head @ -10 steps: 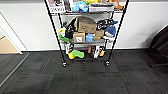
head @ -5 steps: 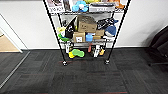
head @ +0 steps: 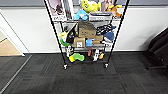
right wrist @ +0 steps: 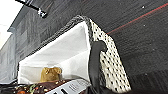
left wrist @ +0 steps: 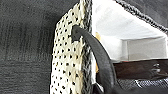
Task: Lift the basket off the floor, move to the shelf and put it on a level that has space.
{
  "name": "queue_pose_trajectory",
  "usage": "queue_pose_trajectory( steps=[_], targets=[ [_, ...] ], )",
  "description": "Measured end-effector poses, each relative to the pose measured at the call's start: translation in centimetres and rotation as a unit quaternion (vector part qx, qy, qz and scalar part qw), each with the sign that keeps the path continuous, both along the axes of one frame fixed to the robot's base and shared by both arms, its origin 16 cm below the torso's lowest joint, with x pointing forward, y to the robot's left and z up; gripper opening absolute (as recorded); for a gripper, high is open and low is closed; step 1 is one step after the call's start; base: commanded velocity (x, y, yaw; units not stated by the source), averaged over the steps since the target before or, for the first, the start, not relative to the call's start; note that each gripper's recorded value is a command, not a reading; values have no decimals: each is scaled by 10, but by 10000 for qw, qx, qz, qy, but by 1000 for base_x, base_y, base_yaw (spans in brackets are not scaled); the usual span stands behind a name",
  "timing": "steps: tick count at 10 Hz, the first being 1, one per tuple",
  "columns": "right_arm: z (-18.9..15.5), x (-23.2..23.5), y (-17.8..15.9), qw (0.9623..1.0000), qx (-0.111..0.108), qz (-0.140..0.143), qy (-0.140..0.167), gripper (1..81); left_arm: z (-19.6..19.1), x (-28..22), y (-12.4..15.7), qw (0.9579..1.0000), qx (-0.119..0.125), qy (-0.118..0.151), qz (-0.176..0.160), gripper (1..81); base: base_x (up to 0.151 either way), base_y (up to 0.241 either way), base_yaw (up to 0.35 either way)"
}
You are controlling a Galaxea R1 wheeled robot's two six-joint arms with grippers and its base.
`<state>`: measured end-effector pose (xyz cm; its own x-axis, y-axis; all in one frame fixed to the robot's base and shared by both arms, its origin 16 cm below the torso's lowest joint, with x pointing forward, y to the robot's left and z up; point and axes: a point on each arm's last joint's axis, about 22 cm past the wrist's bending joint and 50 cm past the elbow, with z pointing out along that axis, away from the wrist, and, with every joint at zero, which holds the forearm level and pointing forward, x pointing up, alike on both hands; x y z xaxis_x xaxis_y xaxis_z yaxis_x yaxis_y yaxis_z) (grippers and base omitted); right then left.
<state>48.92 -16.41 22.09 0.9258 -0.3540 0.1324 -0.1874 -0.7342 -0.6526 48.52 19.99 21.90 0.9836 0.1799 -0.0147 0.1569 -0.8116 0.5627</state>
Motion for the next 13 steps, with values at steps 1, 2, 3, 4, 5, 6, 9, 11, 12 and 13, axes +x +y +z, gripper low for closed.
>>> queue_pose_trajectory(
  steps=[1, 2, 3, 4, 5, 6, 9, 11, 12, 13],
  targets=[
    [9, -1, -1, 10000, -1, 4, 18, 10, 11, -1, -2, 10000, -47, -31, 40, 10, 0, 0, 0],
    [20, -3, 0, 10000, 30, 17, 40, 10, 21, -5, -2, 10000, -79, -11, 48, 10, 0, 0, 0],
    [31, -5, 4, 9999, 96, 37, 66, 10, 32, -8, -1, 9999, -112, 7, 58, 10, 0, 0, 0],
    [43, -8, 8, 9998, 171, 53, 97, 10, 43, -14, 0, 9998, -160, 34, 69, 10, 0, 0, 0],
    [53, -11, 7, 9997, 203, 56, 137, 10, 53, -16, -1, 9997, -207, 50, 70, 10, 0, 0, 0],
    [64, -12, 4, 9996, 217, 45, 165, 10, 63, -11, -3, 9997, -236, 26, 85, 10, 0, 0, 0],
    [93, -6, 0, 9993, 298, -36, 220, 10, 88, -7, -10, 9993, -325, 70, 178, 10, 0, 0, 0],
    [119, 0, -5, 9992, 363, -75, 146, 10, 120, 1, -15, 9988, -471, -9, 157, 10, 0, 0, 0],
    [135, 2, -10, 9991, 386, -129, 105, 10, 139, 8, -16, 9984, -535, -96, 174, 10, 0, 0, 0],
    [153, 4, -12, 9991, 408, -145, 35, 10, 158, 11, -19, 9979, -592, -168, 179, 10, 0, 0, 0]
  ],
)
